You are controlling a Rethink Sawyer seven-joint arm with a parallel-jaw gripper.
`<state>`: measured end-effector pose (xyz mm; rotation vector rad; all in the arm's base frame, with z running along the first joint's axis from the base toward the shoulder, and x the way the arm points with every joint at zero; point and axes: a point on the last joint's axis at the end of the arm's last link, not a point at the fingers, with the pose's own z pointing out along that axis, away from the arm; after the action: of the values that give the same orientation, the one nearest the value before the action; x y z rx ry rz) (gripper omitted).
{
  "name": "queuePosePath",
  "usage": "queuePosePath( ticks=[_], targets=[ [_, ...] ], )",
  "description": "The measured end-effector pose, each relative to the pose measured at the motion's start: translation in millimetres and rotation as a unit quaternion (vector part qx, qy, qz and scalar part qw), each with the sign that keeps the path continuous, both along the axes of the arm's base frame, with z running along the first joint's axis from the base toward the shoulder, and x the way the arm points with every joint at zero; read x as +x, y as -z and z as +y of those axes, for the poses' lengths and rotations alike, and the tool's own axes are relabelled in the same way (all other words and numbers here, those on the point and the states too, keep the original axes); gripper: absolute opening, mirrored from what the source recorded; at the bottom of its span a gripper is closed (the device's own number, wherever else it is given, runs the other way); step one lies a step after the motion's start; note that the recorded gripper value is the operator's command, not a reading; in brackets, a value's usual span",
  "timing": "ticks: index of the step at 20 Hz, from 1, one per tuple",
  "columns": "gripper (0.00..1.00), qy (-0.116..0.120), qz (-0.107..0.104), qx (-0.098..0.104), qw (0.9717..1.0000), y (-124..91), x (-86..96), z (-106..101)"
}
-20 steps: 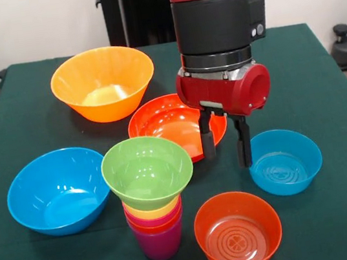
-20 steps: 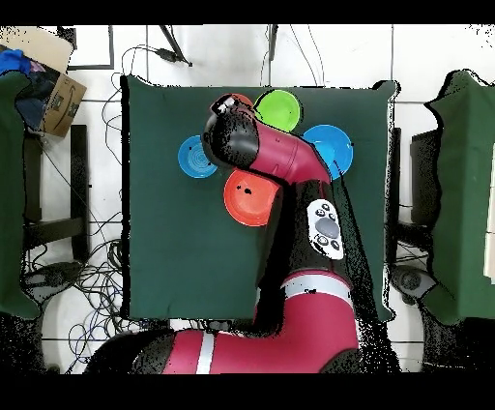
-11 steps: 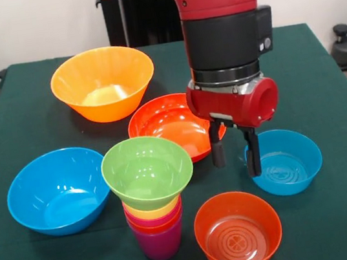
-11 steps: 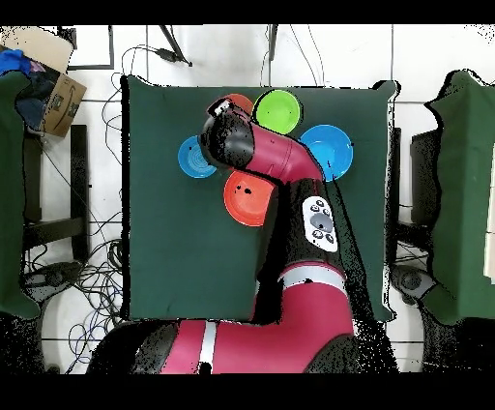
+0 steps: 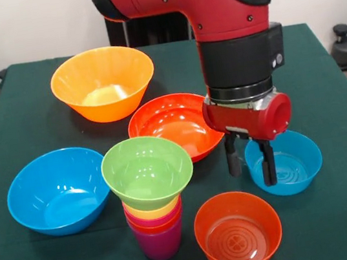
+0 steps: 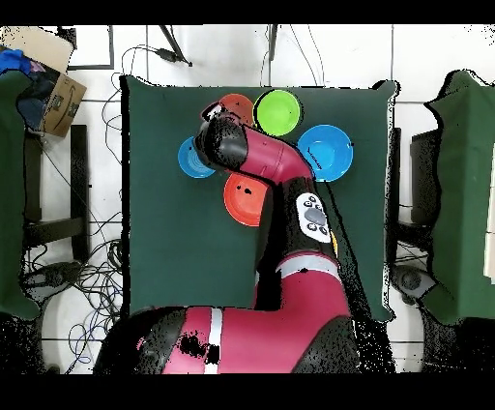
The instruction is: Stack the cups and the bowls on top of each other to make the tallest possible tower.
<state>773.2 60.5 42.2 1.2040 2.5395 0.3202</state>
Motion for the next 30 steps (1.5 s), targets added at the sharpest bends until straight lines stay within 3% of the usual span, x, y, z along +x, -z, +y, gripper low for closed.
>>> queuePosePath(
  ticks=[7,13,17,30],
  targets=[
    [1.00,-0.006,-0.016,-0.014,0.9998,25,-5.0,1],
    [1.00,-0.015,-0.012,-0.020,0.9996,47,-14.4,-4],
    [1.00,-0.026,-0.007,-0.020,0.9994,65,-22.7,-3],
    [1.00,-0.046,-0.003,-0.010,0.9989,93,-35.6,15]
  ],
)
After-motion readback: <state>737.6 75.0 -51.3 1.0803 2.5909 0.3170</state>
